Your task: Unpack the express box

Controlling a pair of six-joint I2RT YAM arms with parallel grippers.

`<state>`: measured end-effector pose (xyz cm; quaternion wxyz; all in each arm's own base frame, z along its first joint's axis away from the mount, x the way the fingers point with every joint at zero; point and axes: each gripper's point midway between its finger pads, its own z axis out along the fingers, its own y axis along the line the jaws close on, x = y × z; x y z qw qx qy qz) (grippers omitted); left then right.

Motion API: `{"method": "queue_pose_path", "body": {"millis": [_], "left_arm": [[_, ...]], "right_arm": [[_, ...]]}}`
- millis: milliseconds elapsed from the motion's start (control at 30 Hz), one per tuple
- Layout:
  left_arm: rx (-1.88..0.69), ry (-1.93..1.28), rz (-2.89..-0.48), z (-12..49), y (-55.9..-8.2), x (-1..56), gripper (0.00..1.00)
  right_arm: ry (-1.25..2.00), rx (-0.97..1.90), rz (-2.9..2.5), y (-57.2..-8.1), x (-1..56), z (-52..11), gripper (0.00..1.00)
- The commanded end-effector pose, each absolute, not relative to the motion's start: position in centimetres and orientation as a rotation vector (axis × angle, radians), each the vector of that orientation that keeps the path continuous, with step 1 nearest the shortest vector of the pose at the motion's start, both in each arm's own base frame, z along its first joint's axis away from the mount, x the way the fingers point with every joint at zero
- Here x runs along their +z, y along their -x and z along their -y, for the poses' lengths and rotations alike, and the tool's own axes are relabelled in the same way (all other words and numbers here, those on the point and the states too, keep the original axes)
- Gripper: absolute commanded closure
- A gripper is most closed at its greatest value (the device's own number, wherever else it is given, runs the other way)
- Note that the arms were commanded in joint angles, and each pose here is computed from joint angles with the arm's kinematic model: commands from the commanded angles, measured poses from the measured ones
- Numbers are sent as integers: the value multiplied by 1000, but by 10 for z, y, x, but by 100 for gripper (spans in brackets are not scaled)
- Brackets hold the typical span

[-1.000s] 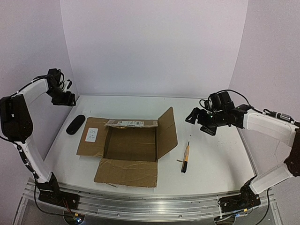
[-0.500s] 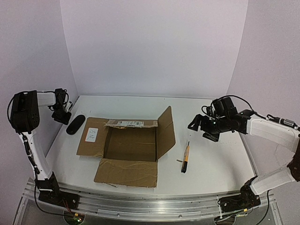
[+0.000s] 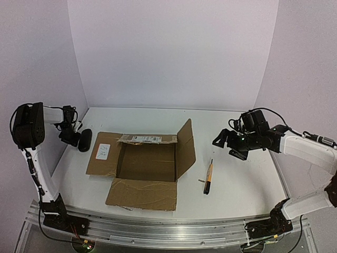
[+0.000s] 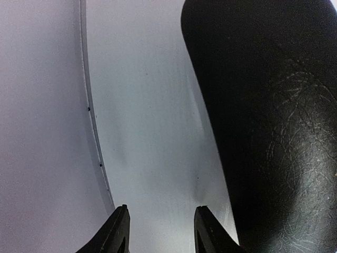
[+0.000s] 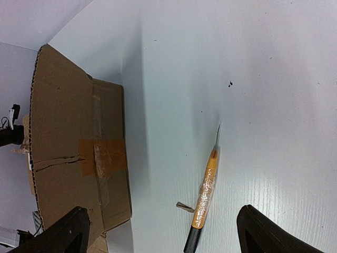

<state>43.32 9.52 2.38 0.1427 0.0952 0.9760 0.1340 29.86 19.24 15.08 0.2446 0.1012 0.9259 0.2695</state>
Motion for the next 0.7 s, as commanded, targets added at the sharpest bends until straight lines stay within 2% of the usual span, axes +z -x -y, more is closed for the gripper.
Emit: {"method": "queue_pose_path", "body": {"millis": [0,433,667], "left_arm": [[473,-296,-2741,-107,-448,41,57],[470,-309,-2650,-111,-512,46,53],[438,-306,-2654,-109,-527,39,53]], "right_arm": [[-269,744,-2509,-302,159,-194,2],[-262,740,-2515,-301,157,-194,2],[-263,744,-2512,-301,158,-195,2]]}}
